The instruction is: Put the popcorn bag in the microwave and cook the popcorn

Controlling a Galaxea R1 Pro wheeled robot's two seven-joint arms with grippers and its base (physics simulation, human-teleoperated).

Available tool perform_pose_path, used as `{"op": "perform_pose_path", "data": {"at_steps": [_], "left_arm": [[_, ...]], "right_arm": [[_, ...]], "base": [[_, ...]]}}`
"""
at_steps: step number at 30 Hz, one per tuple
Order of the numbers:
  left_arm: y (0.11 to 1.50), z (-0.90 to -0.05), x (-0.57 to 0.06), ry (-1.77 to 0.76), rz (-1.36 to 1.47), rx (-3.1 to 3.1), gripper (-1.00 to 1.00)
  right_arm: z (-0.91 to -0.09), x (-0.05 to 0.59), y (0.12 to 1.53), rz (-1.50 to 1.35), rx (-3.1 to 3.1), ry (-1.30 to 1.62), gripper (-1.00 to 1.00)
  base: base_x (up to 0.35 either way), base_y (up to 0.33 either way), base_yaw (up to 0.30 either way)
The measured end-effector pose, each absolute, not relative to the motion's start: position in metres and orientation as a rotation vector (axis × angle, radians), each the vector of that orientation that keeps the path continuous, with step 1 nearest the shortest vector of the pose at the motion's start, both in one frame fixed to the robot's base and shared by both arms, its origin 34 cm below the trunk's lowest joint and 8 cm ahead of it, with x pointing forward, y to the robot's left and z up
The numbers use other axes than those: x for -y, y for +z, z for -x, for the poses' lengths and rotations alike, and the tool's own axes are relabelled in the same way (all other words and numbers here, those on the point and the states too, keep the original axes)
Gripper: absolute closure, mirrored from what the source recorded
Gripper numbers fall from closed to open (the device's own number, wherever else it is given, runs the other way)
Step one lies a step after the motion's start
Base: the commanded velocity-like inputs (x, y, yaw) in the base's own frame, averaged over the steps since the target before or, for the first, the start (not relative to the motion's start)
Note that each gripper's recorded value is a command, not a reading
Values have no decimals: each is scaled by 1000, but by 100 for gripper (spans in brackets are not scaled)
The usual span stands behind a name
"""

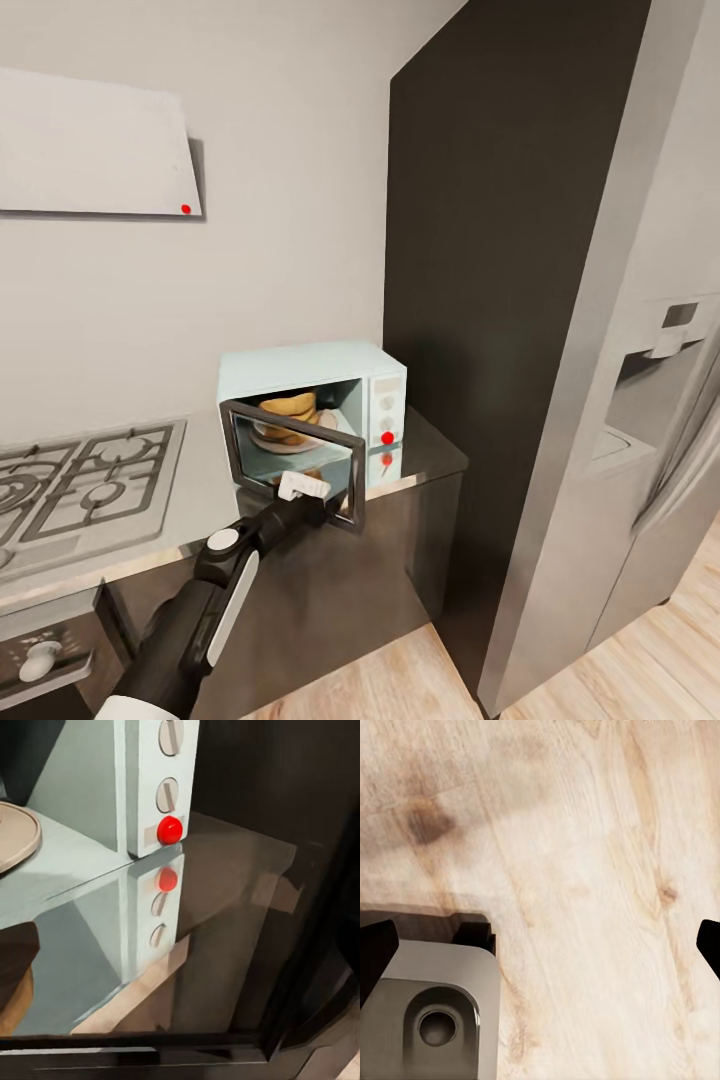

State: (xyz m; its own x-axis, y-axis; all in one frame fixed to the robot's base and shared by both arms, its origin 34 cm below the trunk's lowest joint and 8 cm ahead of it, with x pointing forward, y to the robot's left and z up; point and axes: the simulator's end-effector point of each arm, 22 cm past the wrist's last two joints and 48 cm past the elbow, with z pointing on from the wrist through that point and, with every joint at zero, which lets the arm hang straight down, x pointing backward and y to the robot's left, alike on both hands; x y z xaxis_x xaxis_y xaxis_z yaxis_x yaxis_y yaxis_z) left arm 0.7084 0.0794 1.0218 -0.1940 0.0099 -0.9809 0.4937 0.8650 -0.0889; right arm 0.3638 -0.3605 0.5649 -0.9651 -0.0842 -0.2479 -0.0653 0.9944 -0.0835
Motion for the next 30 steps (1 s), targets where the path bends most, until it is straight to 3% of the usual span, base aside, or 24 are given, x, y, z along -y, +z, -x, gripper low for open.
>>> {"op": "perform_pose_path", "data": {"at_steps": [5,8,30], "left_arm": [[1020,-707,-73,-450,-399,-1727,-100],[1018,-697,-48,-474,-461,-1723,-100],[1023,-696,-45,-479,-461,-1713,-100]], "right_arm": [[-364,360,565,111,-2883,-107,-100],[-363,360,565,111,-2883,-107,-100],[-363,360,565,111,-2885,-109,-100]], "base": [[135,0,0],[304,0,0],[317,0,0]]}}
